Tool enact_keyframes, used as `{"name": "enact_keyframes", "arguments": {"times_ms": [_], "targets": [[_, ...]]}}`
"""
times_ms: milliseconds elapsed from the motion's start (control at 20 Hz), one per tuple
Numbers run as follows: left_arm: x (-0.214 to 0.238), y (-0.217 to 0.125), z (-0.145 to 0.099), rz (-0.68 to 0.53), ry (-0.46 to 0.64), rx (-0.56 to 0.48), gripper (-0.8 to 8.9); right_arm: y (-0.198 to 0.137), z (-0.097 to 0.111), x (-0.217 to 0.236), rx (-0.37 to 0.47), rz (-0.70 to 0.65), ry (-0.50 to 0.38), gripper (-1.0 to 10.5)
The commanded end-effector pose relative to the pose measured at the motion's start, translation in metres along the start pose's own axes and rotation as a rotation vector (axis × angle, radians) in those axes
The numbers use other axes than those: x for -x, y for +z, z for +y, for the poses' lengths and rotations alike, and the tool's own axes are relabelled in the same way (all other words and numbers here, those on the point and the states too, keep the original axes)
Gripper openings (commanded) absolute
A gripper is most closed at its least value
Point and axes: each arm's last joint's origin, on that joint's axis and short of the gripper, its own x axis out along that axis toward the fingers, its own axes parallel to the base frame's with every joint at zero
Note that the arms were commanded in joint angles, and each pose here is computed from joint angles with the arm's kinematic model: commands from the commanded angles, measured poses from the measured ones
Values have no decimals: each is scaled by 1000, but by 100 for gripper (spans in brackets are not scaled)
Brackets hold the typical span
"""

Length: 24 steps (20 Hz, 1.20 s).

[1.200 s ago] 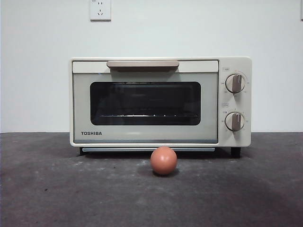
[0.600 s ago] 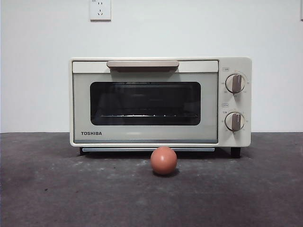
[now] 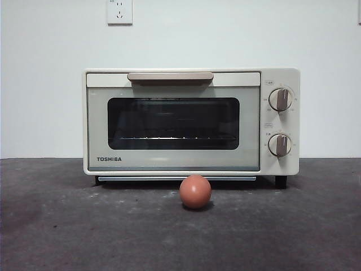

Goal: Eggoven

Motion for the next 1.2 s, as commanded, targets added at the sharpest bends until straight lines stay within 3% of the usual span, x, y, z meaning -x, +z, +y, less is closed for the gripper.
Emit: {"name": "enact_keyframes", "arguments": {"times_ms": [50,400,850,1200], "targets": [[3,4,-3,-15,-3,-28,7,8,1,-2,-62,-7,12,367],[3,5,-3,-19,-4,-30,7,35,5,-46,-108,17,47,366],[3,5,-3,-18,-4,-30,7,76,39,-149,-29,193,-168,366],[3,5,-3,-18,-4,-29,7,88,40,-221,-45,292,-234,366]]}}
